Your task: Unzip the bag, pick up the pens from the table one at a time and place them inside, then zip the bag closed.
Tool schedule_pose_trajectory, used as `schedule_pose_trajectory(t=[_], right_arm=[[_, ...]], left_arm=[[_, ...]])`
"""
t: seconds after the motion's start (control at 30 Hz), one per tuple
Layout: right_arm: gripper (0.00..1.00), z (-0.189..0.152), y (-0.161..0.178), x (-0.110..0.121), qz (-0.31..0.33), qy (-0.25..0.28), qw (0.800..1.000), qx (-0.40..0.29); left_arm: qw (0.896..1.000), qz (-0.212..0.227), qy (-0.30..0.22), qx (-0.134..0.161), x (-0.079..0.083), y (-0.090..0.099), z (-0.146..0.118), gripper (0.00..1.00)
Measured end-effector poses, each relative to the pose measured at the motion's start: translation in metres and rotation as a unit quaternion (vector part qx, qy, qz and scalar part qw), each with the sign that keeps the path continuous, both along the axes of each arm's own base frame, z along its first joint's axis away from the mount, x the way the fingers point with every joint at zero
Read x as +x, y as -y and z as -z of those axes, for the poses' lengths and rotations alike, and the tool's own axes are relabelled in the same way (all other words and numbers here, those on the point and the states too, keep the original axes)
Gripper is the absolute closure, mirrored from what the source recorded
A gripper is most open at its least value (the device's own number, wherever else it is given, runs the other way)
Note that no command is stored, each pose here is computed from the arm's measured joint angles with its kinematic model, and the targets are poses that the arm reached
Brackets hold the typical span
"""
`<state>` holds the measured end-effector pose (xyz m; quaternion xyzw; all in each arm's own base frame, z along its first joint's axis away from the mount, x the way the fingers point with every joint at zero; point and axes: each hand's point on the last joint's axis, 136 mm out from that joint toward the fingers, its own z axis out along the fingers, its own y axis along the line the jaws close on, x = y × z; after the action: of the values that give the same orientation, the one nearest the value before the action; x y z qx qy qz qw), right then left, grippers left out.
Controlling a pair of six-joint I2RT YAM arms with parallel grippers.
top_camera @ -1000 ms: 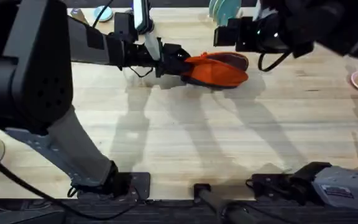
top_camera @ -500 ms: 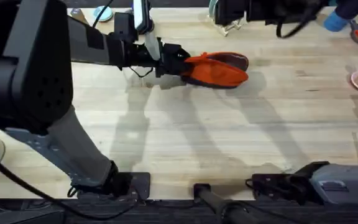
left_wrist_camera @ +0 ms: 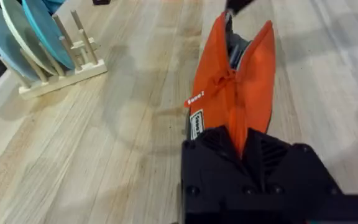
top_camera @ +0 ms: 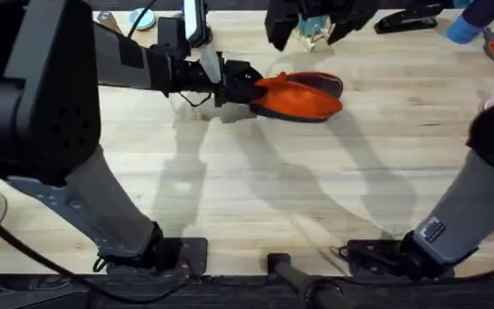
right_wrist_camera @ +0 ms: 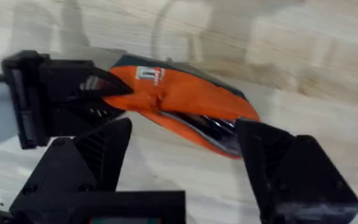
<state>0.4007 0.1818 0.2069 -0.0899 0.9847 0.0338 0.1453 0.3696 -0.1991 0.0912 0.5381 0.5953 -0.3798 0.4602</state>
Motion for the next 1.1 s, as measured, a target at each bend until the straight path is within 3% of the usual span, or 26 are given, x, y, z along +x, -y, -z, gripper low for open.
schedule_pose_trajectory(t=[1.1], right_arm=[[0.006, -0.005, -0.020, 0.014, -0.022, 0.022, 0.999, 0.043]], left_arm=[[1.000, 0.000, 0.000, 0.000, 0.000, 0.000, 0.000, 0.959]])
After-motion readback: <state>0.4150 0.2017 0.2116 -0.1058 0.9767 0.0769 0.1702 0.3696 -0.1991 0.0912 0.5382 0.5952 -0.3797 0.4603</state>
